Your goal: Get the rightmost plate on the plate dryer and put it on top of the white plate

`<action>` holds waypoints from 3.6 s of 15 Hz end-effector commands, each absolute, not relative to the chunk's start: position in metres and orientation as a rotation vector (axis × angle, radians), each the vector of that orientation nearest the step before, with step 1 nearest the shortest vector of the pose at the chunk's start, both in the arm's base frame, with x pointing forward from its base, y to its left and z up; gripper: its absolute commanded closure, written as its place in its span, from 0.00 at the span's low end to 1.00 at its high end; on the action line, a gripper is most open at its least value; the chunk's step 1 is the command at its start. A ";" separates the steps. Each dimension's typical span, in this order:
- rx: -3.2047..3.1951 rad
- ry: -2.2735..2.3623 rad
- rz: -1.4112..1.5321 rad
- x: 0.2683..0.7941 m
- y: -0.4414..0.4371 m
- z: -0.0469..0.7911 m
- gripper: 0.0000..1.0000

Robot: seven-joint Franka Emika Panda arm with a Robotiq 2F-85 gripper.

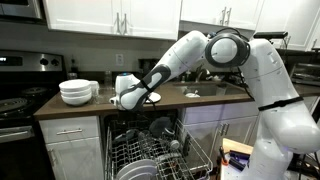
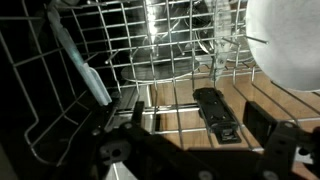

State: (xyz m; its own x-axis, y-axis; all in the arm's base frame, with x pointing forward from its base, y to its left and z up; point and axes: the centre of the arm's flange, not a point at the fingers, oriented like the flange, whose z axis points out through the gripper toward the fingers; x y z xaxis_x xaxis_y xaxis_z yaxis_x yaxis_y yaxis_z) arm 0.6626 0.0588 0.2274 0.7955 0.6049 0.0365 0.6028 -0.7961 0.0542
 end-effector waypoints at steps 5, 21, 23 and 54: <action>2.942 1.001 0.074 0.655 0.063 0.222 0.00; 2.791 1.312 -0.027 0.607 0.165 0.187 0.00; 2.796 1.307 -0.065 0.602 0.165 0.182 0.00; 2.810 1.301 -0.214 0.587 0.176 0.177 0.00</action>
